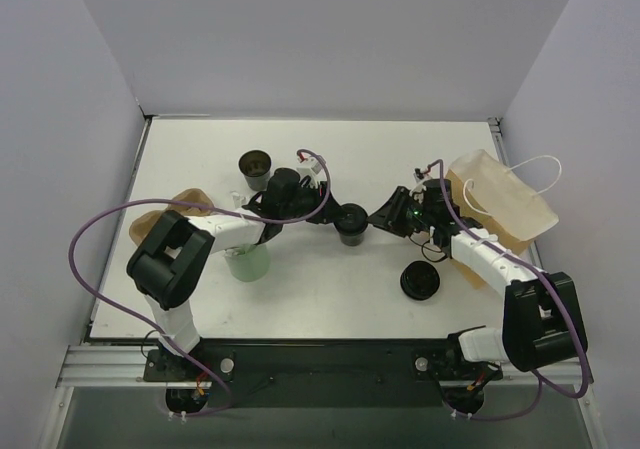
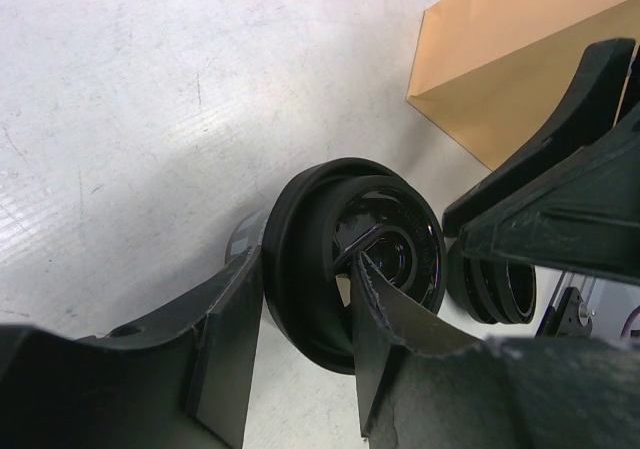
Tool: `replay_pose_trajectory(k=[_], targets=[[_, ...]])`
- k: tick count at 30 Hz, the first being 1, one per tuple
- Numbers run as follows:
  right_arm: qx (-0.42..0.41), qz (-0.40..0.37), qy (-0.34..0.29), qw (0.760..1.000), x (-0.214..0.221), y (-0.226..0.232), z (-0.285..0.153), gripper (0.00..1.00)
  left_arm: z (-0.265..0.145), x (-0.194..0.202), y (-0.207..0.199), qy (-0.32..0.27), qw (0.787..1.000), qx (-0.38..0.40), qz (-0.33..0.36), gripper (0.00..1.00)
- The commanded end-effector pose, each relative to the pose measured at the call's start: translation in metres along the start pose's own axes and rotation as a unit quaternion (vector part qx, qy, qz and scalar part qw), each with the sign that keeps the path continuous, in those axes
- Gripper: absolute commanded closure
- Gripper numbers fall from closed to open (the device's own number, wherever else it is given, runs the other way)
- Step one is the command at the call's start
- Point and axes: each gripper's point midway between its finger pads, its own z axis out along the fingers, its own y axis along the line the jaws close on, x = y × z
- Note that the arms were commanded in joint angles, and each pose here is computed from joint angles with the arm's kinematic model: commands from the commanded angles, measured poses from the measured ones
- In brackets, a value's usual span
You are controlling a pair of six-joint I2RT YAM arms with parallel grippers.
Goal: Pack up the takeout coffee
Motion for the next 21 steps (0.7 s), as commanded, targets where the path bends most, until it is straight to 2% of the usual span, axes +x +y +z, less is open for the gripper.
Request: replay_pose_trajectory(k=[1, 10, 21], targets=[[-0.005, 0.004, -0.003, 1.000, 0.006, 0.005, 0.002, 0.70, -0.040, 0.152, 0.111, 0.226, 0.952, -0.207, -0.024, 0.60], [0.020, 0.008, 0.001, 1.000, 0.017, -0.011, 0.010, 0.73, -0.037, 0.154, 0.109, 0.231, 0.949, -0.212, -0.019, 0.60], [0.079, 0.028, 0.012, 0.996, 0.043, -0.058, 0.019, 0.75, -0.038, 0.157, 0.111, 0.236, 0.946, -0.220, -0.018, 0.60]])
